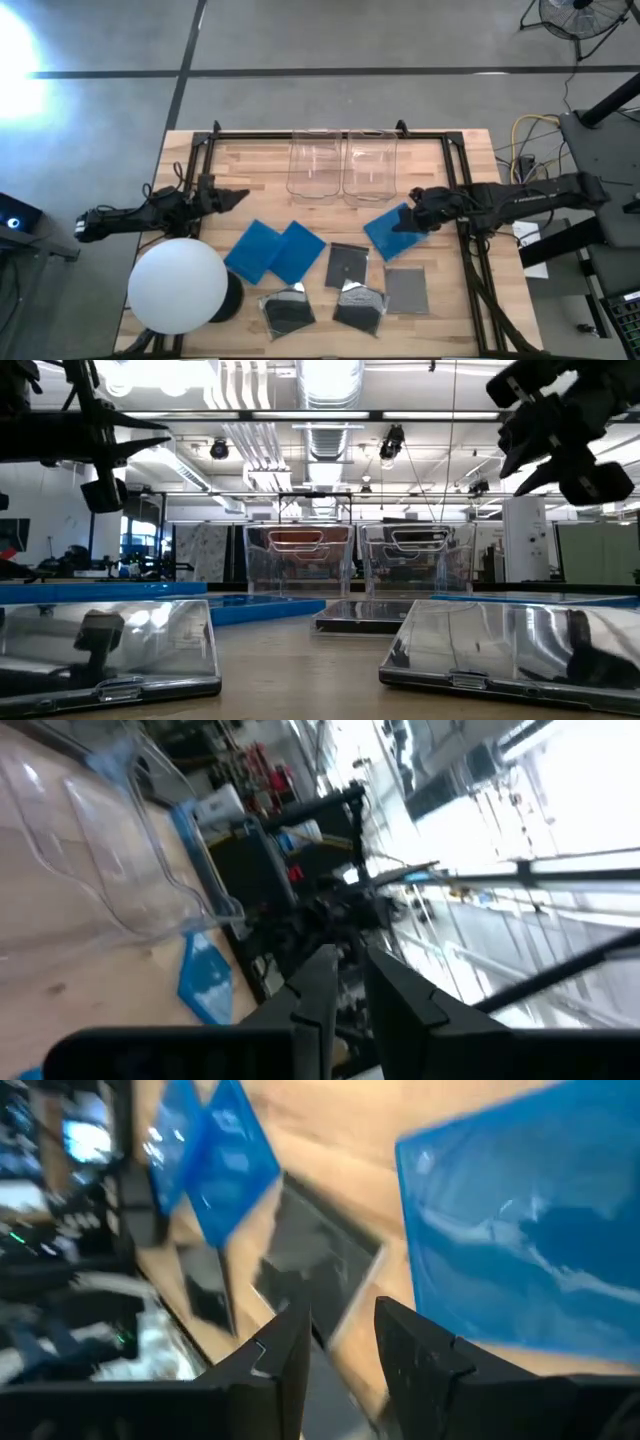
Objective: Pick & place jewel cases by type
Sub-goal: Put the black CD case into the right transparent bin
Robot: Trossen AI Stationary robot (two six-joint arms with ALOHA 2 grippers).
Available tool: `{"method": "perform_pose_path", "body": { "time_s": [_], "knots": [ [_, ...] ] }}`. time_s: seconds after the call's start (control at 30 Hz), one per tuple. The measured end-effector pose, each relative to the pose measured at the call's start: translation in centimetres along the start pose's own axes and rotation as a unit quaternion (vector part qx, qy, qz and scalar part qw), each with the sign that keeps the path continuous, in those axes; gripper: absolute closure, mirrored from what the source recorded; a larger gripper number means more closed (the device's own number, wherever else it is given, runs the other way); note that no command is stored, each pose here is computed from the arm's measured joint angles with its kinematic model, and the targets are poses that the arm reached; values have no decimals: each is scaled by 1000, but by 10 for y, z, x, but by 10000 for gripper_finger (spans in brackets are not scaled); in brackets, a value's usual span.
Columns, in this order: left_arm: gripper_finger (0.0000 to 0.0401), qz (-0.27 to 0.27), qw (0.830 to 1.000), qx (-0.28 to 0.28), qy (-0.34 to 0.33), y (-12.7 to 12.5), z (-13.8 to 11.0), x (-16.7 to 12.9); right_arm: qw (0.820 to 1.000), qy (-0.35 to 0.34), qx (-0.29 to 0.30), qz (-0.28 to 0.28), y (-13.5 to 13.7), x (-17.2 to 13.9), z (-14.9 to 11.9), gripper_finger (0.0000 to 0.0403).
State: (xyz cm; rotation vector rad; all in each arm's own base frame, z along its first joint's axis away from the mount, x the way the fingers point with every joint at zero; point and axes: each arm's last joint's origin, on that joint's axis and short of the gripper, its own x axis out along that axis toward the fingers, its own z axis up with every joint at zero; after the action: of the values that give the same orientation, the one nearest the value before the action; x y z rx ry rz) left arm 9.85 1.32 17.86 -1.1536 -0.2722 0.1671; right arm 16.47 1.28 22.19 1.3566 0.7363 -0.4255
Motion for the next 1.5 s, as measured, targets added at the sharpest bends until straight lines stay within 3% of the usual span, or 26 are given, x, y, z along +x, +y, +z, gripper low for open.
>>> {"method": "perform_pose_path", "body": {
  "time_s": [0.23, 0.43, 0.53, 0.77, 0.97, 1.13, 1.33, 1.43, 1.5],
  "knots": [
    [364, 4, 1000, -5, -27, -1, 2, 0, 996, 58, -38, -53, 11, 19, 1, 290],
    [364, -65, 996, -1, -59, -14, 8, -1, 993, 65, -39, -94, 11, 38, 2, 276],
    [364, -55, 998, 3, -44, -14, 8, 0, 991, 58, -61, -106, 16, 44, 0, 261],
    [363, -28, 999, 17, -28, -21, 9, 6, 984, 73, -139, -86, 40, 47, -12, 210],
    [323, -34, 996, 85, -17, -51, 19, 18, 970, 71, -225, -58, 59, 41, -28, 181],
    [289, -20, 991, 124, 54, -63, 16, 38, 957, 91, -271, -57, 59, 44, -34, 167],
    [286, 22, 975, 139, 174, -58, -1, 69, 936, 140, -311, -81, 51, 63, -37, 164],
    [286, 50, 965, 150, 210, -53, -8, 86, 941, 158, -283, -97, 49, 73, -37, 167],
    [287, 39, 961, 158, 223, -59, -9, 97, 951, 150, -248, -111, 47, 81, -37, 169]
  ]
}}
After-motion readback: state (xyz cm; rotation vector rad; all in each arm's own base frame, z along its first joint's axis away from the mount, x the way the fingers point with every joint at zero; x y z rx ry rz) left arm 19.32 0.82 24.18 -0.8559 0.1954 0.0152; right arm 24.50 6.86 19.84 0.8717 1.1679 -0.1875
